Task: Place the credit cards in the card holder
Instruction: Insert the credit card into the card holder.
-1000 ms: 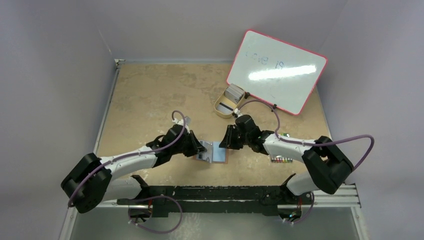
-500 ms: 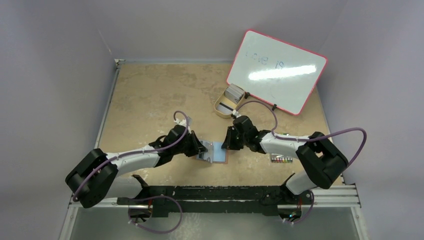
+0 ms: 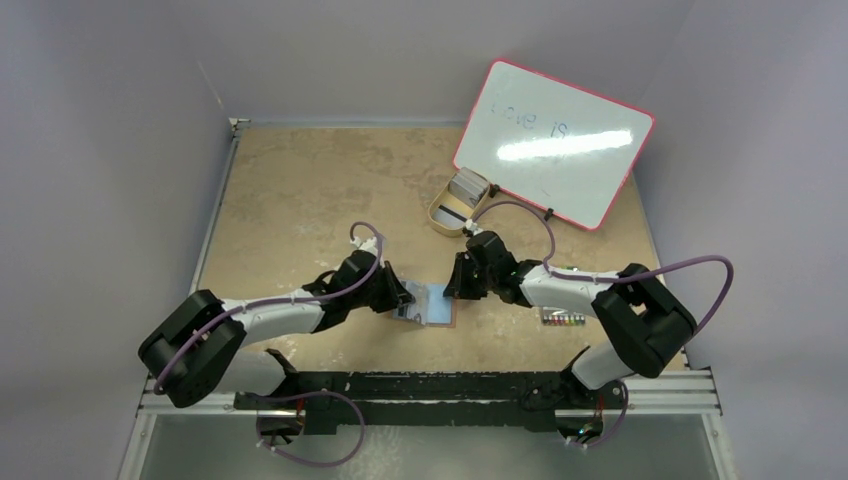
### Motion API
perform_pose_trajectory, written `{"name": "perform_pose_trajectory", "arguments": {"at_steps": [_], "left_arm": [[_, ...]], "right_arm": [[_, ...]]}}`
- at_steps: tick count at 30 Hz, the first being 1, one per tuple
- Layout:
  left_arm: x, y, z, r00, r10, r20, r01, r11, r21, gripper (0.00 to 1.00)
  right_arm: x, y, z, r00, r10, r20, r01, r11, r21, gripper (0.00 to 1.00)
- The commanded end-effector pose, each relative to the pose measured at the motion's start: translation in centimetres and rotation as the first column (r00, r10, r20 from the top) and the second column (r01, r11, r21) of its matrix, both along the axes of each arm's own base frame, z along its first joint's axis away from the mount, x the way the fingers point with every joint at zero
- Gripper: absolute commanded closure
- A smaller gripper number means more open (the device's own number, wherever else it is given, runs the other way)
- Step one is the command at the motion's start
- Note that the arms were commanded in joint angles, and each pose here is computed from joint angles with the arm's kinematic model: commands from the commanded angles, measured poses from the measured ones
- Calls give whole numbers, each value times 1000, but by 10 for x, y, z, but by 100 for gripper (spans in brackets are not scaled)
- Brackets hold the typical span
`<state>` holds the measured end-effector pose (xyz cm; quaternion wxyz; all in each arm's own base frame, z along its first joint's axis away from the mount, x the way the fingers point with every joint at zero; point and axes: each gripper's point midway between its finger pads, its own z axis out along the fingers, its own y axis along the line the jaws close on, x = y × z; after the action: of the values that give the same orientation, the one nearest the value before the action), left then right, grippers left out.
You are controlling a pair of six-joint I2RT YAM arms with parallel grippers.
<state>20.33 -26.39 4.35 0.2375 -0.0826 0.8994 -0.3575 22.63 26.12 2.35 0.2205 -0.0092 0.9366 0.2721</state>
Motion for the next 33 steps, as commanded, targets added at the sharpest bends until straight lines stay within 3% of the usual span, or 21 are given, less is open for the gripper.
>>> {"name": "perform_pose_trajectory", "arguments": {"at_steps": [1,12,23,33], "left_arm": [[11,1,-1,998,11,59,-12,1000,22,100],[18,11,-4,995,52,88,-58,996,71,100],[13,-3,-10,998,18,65,-18,1000,-8,100],[12,3,-21,998,42,55,-43,999,11,100]], "right_arm": [[-1,-7,-6,1000,-9,6,9,999,-41,83],[-4,-10,-7,1000,-25,8,25,999,-36,84],[-5,-10,-6,999,-39,7,39,999,-22,84],[-5,-8,-4,998,-60,2,60,998,4,83]]}}
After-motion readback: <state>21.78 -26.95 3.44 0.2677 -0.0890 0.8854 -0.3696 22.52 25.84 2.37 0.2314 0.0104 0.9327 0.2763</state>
